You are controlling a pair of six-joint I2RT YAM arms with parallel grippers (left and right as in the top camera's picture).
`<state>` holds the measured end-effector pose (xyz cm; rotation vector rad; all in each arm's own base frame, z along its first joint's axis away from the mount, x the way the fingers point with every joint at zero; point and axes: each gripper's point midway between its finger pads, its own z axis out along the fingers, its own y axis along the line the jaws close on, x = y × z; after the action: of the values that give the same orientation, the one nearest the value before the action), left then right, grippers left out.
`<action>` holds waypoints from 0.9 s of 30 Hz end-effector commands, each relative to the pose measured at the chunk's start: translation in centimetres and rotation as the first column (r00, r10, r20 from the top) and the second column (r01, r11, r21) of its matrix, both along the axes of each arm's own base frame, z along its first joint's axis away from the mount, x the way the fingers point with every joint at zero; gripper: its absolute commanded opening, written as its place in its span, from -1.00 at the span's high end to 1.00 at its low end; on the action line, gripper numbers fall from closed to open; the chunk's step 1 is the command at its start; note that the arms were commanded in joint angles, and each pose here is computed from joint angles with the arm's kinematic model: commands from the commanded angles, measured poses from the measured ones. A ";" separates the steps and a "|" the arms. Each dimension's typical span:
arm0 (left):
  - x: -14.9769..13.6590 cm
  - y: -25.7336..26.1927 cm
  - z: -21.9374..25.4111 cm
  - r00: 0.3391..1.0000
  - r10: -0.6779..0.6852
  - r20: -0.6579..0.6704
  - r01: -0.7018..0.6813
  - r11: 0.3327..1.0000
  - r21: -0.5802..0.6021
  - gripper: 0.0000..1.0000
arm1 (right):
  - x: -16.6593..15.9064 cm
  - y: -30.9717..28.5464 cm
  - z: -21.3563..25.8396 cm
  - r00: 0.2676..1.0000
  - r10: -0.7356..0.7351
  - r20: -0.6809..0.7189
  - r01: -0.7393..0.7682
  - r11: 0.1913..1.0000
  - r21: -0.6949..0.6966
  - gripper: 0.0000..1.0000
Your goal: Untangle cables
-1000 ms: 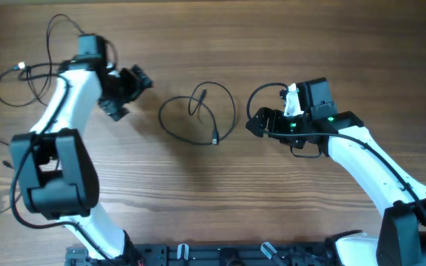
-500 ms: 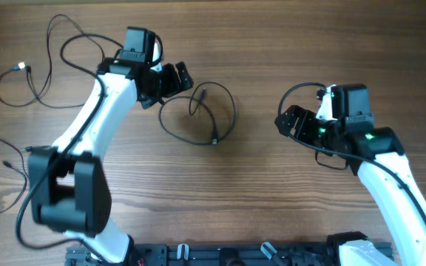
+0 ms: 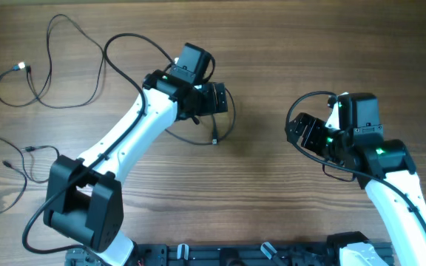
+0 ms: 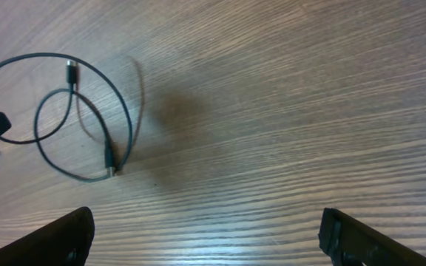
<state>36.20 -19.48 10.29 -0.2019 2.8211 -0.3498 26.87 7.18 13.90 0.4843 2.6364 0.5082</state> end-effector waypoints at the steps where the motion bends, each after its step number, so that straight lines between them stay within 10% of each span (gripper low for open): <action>1: 0.8 3.0 -1.3 0.985 0.170 0.028 -0.172 0.976 0.130 -0.93 | -0.4 -0.5 -0.2 1.000 -0.014 -0.005 0.014 1.000 -0.025 -1.00; 4: 1.1 3.1 -2.3 0.984 0.174 0.023 -0.176 0.973 0.147 -0.06 | -0.4 -0.5 -0.3 1.000 -0.014 -0.008 0.013 1.000 -0.026 -0.99; 10: 1.7 3.0 -4.7 0.981 0.195 -0.001 -0.192 0.968 0.160 -0.15 | -0.4 -0.5 -0.3 1.000 -0.013 -0.009 0.013 1.000 -0.026 -0.99; 14: 1.2 5.6 -5.4 0.926 0.377 -0.012 -0.366 0.905 0.215 0.92 | -0.7 -0.6 -0.4 1.000 -0.012 -0.019 0.011 1.000 -0.029 -0.99; 20: -4.5 10.1 -5.9 0.648 0.745 -0.158 -0.669 0.655 0.351 0.71 | -0.7 -0.6 -0.4 1.000 0.009 -0.013 -0.009 0.999 -0.040 -0.99; 22: -5.3 9.7 -6.0 0.611 0.765 -0.202 -0.684 0.639 0.352 0.60 | -0.7 -0.6 -0.4 1.000 0.008 -0.013 -0.009 0.999 -0.039 -1.00; 24: -5.7 9.1 -6.3 0.603 0.761 -0.238 -0.681 0.647 0.342 -0.01 | -0.7 -0.6 -0.4 1.000 0.009 -0.014 -0.010 0.999 -0.040 -0.99; 27: -6.7 9.2 -7.3 0.596 0.761 -0.258 -0.673 0.648 0.356 -0.08 | -0.8 -0.6 -0.5 1.000 0.009 -0.021 -0.010 0.999 -0.041 -1.00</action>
<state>31.12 -10.16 4.50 -1.3644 2.7753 0.2099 26.34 6.86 13.53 0.4817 2.6620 0.4776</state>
